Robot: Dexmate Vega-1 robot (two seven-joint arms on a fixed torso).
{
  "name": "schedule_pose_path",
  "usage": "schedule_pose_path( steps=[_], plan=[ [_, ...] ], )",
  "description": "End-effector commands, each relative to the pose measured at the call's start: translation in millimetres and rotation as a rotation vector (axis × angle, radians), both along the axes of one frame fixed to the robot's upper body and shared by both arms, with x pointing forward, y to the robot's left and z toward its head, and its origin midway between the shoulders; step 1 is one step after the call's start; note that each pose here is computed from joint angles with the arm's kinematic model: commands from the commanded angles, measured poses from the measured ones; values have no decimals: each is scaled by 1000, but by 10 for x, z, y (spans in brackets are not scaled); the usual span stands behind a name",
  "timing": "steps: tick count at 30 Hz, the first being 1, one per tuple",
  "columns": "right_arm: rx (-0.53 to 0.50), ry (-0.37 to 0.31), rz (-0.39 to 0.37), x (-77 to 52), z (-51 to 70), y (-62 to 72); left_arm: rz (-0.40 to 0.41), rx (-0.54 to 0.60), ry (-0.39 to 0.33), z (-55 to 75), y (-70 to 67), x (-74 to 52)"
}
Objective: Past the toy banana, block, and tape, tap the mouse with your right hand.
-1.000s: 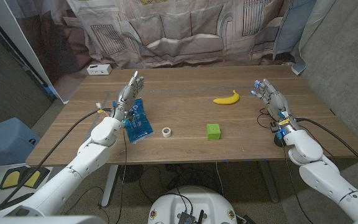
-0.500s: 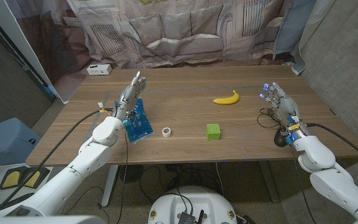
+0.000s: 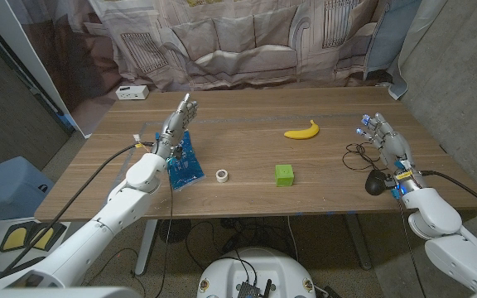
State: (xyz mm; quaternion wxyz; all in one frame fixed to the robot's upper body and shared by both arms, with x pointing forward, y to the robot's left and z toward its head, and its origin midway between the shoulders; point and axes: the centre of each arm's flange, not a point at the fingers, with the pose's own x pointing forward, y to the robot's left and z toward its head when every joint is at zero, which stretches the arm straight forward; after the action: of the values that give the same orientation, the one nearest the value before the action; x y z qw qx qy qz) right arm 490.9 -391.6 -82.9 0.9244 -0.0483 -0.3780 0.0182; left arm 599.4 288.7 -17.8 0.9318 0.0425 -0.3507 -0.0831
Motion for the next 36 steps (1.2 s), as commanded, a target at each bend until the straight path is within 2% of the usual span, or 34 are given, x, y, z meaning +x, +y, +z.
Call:
schedule_pose_path(
  steps=[1,10,36],
  plan=[
    [6,-2,-28,-127,-61,-114,-5,-5,2,51,-45,29],
    [8,3,-44,-208,-128,-195,0,3,8,74,-74,41],
    [58,-20,-108,-617,-393,-437,-21,4,-10,135,-205,18]
  ],
)
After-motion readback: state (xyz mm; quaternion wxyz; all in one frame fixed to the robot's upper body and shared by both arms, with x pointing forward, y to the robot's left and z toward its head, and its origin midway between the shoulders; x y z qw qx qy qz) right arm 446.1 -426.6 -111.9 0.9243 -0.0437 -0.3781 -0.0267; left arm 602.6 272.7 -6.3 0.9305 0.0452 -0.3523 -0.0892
